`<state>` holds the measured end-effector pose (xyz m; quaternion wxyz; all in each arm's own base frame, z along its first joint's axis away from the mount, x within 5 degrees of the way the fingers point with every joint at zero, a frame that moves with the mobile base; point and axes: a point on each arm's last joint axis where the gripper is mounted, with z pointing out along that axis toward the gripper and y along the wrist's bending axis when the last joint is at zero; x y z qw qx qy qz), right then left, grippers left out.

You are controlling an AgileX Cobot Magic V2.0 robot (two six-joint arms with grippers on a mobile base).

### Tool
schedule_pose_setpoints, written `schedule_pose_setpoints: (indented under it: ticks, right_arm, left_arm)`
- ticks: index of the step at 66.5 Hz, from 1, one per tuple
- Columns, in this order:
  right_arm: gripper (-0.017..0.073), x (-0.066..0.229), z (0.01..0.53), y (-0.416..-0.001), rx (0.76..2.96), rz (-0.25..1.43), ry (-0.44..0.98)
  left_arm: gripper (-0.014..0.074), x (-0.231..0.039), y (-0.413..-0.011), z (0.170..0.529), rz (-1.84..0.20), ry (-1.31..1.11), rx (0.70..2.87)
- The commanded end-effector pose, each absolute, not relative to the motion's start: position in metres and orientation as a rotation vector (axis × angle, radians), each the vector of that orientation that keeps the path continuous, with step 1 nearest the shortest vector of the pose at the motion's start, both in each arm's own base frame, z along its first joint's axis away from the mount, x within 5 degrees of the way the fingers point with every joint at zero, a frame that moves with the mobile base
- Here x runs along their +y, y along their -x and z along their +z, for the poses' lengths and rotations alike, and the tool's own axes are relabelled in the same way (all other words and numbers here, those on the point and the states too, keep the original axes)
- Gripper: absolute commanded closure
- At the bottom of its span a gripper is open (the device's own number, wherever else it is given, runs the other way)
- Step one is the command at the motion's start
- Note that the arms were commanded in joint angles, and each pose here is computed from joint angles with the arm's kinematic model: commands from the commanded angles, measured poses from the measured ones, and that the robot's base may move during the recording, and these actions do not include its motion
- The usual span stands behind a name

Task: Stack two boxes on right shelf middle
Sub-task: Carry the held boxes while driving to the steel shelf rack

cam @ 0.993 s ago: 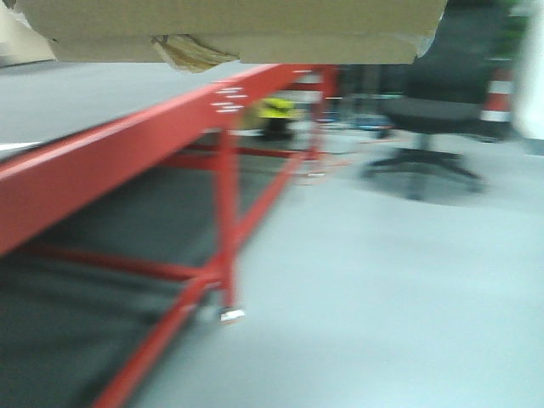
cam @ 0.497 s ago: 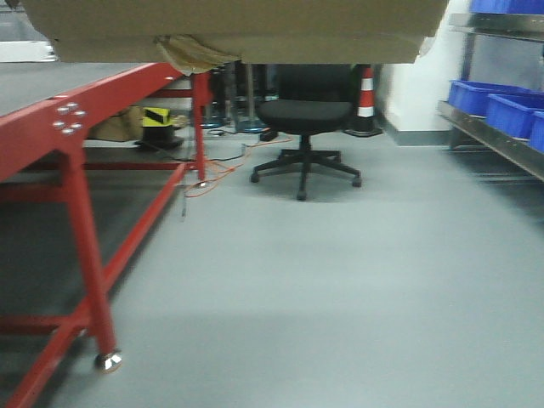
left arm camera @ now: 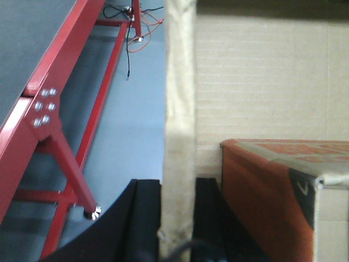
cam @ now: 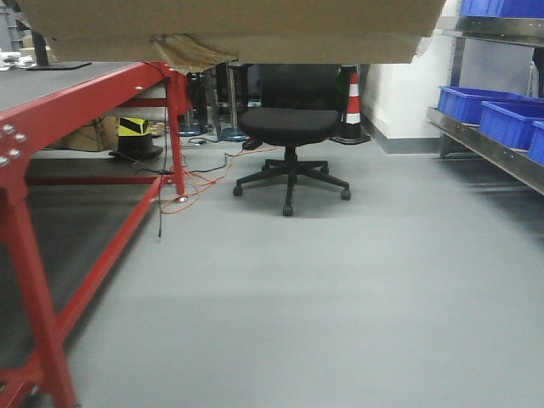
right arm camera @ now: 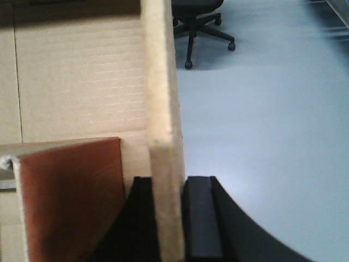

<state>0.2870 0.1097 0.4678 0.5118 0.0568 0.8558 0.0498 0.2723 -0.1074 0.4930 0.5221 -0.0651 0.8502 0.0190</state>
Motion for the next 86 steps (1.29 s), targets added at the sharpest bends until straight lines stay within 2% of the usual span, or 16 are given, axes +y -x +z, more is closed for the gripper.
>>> schedule_pose_setpoints:
  ticks: [1,86]
  right_arm:
    - [0.0713,0.1079,0.4793,-0.2849,1.985,0.137,-0.128]
    - [0.0713,0.1079,0.4793,-0.2849,1.985,0.137,-0.128]
  left_arm:
    - [0.0704,-0.1058,-0.2692,0.5021,0.041,0.149,1.979]
    - [0.0704,-0.1042,-0.2695,0.5033,0.066,0.148,1.965]
